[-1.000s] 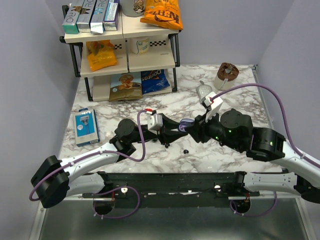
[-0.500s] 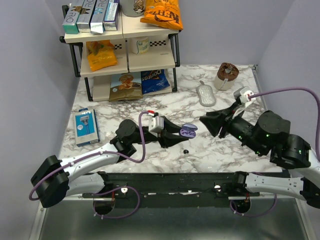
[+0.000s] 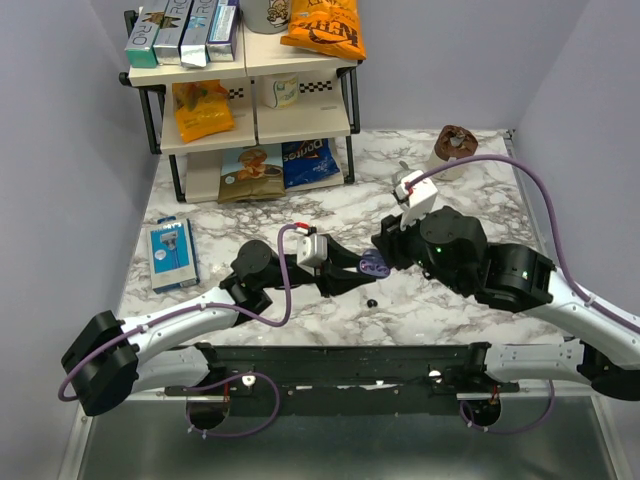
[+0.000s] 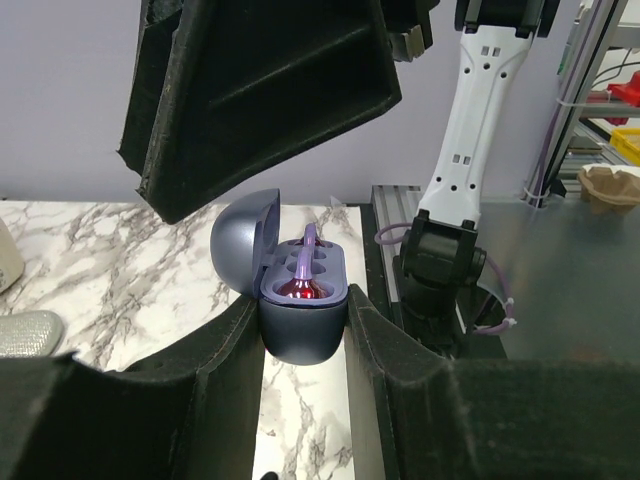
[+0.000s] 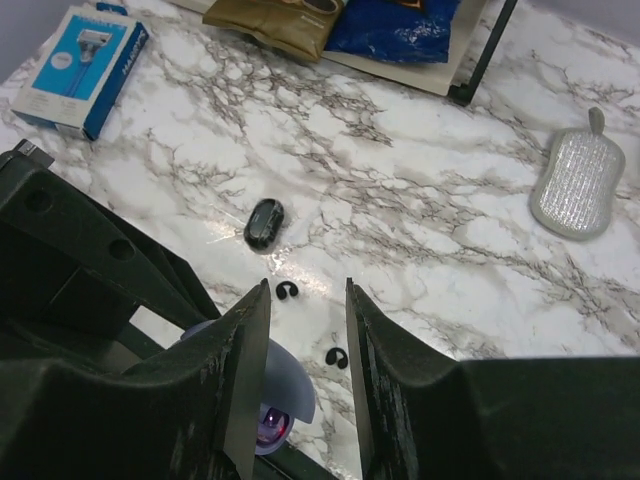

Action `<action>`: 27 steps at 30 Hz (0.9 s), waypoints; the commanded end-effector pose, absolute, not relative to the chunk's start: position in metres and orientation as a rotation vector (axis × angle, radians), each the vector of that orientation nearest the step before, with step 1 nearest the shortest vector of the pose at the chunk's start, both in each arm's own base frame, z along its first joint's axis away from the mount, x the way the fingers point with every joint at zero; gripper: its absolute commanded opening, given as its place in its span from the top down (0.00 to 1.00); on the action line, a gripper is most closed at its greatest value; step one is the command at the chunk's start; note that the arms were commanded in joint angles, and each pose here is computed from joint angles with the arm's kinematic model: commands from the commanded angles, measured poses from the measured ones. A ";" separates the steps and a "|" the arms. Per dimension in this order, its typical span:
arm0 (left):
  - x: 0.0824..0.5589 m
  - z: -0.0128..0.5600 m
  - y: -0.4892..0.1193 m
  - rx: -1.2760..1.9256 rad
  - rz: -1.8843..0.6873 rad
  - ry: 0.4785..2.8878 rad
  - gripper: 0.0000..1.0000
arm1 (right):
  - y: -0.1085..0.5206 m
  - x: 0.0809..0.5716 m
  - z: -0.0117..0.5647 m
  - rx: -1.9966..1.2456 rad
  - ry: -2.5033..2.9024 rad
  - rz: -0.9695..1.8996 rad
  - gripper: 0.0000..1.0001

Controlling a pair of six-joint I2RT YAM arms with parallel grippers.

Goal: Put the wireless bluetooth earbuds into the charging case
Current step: Close the charging case.

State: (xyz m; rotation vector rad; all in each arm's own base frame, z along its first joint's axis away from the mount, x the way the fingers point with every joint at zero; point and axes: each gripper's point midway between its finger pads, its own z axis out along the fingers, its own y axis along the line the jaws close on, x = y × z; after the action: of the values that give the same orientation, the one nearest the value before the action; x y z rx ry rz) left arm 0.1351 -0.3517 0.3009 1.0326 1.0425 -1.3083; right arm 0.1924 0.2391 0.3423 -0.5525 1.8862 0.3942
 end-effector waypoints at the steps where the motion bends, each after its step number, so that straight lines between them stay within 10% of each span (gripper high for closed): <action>1: 0.132 0.313 -0.348 1.028 -1.279 0.975 1.00 | 0.238 0.183 0.336 -0.595 1.912 0.429 0.55; 27: 0.157 0.317 -0.345 0.927 -1.169 1.014 1.00 | 0.235 0.175 0.331 -0.585 1.913 0.488 0.50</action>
State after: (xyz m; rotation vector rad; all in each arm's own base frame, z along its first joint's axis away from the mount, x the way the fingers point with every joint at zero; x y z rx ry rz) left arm 0.1521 -0.3504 0.2953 0.9741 1.0819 -1.2123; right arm 0.1738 0.2488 0.3304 -0.6431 1.9062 0.5172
